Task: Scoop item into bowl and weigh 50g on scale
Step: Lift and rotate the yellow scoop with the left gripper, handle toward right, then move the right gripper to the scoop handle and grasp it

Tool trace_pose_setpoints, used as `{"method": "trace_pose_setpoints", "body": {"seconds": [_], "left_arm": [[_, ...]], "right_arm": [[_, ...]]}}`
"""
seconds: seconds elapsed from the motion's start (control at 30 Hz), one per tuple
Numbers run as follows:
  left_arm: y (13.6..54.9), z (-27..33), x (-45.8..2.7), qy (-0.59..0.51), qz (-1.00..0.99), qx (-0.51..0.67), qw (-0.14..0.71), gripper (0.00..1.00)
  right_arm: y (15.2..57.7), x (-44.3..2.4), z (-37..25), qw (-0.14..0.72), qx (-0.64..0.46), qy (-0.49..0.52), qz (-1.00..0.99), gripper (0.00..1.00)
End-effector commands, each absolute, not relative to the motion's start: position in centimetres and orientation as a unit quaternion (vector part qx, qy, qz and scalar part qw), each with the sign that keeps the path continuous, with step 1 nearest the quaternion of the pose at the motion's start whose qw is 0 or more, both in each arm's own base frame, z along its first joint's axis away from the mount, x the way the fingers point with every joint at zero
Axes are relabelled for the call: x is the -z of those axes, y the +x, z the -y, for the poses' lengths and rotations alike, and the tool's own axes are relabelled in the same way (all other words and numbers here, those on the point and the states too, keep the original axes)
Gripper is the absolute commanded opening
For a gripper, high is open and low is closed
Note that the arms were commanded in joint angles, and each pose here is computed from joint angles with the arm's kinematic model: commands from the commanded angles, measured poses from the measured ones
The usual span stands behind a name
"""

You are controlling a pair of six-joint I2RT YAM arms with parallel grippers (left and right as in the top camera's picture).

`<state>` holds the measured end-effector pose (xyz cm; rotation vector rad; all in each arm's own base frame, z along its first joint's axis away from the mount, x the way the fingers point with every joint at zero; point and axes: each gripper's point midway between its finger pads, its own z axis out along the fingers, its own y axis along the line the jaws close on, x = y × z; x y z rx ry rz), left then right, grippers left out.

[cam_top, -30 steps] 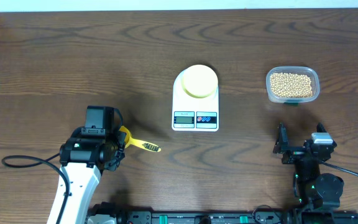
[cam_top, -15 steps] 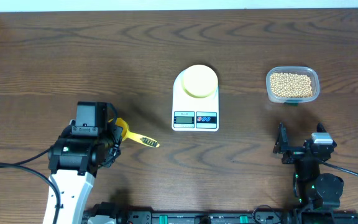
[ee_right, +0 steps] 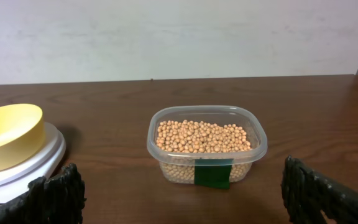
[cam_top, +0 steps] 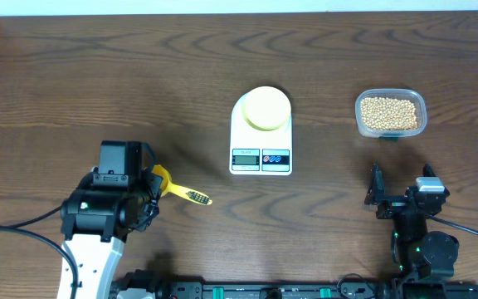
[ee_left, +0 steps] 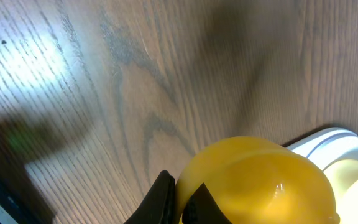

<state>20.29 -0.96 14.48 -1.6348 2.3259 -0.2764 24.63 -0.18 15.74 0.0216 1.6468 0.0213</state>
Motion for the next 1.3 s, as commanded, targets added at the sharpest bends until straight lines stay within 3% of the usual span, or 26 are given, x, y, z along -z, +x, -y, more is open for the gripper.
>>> {"method": "trace_pose_setpoints", "body": {"seconds": [0.0, 0.4, 0.57, 0.73, 0.9, 1.07, 1.27], "left_arm": [[20.0, 0.8, -15.3, -0.606, -0.777, 0.100, 0.141, 0.07], [20.0, 0.8, -15.3, -0.623, -0.763, 0.103, 0.138, 0.07], [20.0, 0.8, -15.2, -0.620, -0.765, 0.103, 0.138, 0.07], [20.0, 0.8, -15.2, -0.620, -0.766, 0.101, 0.137, 0.07], [20.6, 0.9, -14.9, -0.620, -0.766, 0.101, 0.136, 0.07], [21.5, 1.2, -14.5, -0.619, -0.767, 0.105, 0.131, 0.07], [22.8, 2.6, -13.9, -0.614, -0.771, 0.133, 0.107, 0.07]], "right_arm": [[24.6, -15.5, 0.3, 0.678, -0.010, 0.012, -0.735, 0.99], [24.6, -15.6, 0.3, 0.679, -0.009, 0.012, -0.734, 0.99], [24.5, -16.3, 2.7, 0.686, 0.067, 0.035, -0.724, 0.99], [24.5, -15.9, 2.6, 0.680, 0.062, 0.037, -0.729, 0.99], [24.5, -15.9, -2.4, 0.668, -0.145, 0.042, -0.729, 0.99], [21.9, -16.4, -9.2, 0.513, -0.465, 0.111, -0.713, 0.99], [20.5, -16.5, -11.0, 0.407, -0.562, 0.165, -0.701, 0.99]]}}
